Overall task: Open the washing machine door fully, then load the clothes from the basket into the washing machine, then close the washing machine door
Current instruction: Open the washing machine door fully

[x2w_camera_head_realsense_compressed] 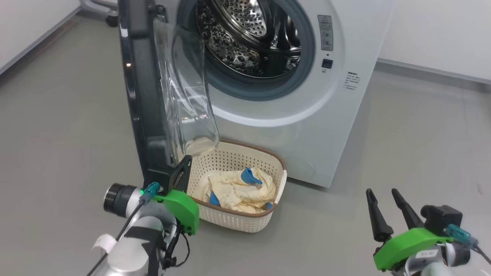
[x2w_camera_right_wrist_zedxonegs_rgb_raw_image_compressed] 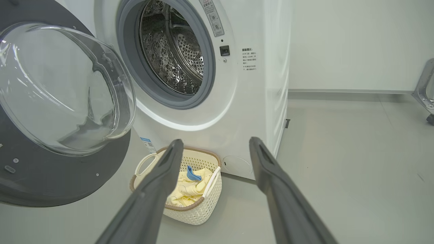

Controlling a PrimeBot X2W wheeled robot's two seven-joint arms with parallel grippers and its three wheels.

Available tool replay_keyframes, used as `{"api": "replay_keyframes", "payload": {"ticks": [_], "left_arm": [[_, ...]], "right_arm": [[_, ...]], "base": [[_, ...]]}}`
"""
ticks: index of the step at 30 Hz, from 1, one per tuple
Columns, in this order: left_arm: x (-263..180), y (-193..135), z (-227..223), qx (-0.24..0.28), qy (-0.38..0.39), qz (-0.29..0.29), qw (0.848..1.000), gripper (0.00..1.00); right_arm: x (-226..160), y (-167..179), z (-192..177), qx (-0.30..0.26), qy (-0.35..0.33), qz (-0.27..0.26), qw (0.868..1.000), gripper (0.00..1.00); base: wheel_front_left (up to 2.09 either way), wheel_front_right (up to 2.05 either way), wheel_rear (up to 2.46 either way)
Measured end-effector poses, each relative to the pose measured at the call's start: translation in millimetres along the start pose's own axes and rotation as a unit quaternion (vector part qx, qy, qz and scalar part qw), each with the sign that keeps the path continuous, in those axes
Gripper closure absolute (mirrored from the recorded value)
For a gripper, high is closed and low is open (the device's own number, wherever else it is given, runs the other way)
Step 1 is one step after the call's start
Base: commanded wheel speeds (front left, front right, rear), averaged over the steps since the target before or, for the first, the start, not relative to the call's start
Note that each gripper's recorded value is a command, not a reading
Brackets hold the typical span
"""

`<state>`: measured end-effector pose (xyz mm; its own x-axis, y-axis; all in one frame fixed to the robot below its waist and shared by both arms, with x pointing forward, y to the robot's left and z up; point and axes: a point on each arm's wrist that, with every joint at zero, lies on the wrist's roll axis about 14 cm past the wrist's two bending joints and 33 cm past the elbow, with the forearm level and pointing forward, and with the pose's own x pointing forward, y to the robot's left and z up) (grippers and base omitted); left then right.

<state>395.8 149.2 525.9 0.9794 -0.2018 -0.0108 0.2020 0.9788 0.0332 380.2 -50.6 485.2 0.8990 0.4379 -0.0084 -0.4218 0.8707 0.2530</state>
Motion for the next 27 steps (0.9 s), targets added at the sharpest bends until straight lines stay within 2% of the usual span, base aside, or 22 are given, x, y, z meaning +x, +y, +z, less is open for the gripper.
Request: {"api": "replay_keyframes", "payload": {"ticks": [10,27], "left_arm": [[-33.5,49.6,-9.0,-0.011,0.004,0.076,0.997,1.00],[-68.4,121.4,-13.0,-0.023,0.000,0.180,0.983,1.00]], "right_arm": [[15.1,29.8,-9.3,0.004,0.015,0.041,0.999,0.00],[18.3,36.2,-20.9,0.008,0.030,0.052,0.998,0.00]], "base": [[0.00,0.00,0.00],[0.00,0.00,0.00]]}}
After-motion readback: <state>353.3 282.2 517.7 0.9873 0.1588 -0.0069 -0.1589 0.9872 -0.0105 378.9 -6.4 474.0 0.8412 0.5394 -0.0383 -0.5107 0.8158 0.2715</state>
